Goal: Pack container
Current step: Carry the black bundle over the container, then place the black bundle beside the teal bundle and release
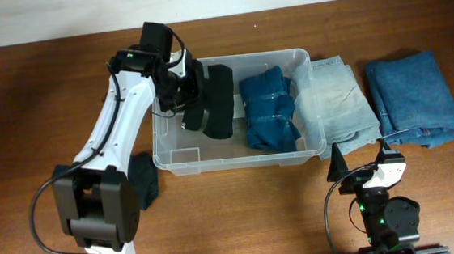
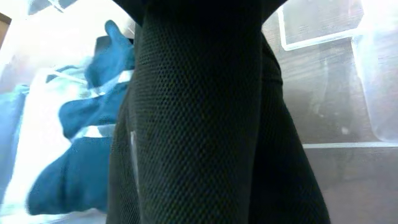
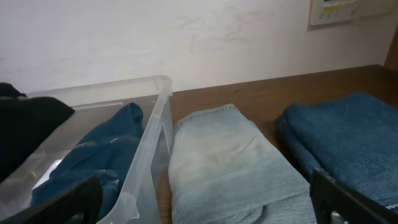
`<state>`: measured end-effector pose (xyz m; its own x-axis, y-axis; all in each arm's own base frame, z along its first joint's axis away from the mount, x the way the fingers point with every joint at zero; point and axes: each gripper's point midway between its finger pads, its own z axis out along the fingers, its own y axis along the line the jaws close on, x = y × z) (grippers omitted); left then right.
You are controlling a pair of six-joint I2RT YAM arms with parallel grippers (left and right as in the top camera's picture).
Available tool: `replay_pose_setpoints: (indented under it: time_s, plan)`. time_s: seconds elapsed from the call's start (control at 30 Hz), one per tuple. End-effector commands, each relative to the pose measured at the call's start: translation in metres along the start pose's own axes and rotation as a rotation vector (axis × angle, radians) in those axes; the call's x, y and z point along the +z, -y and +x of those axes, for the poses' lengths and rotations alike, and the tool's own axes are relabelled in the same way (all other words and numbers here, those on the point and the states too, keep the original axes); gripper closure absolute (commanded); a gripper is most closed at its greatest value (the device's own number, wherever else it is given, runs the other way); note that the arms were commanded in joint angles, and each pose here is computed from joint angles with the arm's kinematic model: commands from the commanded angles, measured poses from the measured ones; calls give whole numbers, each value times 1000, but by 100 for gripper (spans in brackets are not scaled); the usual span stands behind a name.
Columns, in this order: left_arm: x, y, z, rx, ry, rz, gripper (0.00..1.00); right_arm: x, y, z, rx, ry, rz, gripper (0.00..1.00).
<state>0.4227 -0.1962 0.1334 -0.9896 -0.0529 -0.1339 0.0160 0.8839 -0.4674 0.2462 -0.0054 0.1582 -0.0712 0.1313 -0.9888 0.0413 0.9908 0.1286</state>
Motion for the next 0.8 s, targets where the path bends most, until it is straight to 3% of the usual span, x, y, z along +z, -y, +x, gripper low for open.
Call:
replay_pose_setpoints:
  time_s: [0.0, 0.5, 0.77]
  plan:
    - [4, 8, 0, -3, 6, 11, 70, 0, -2, 3, 6, -4, -8, 2]
    - [25, 10, 4, -111, 11, 13, 70, 0, -2, 3, 6, -4, -9, 2]
    - [46, 27, 14, -65, -6, 94, 70, 0, -2, 3, 6, -4, -9, 2]
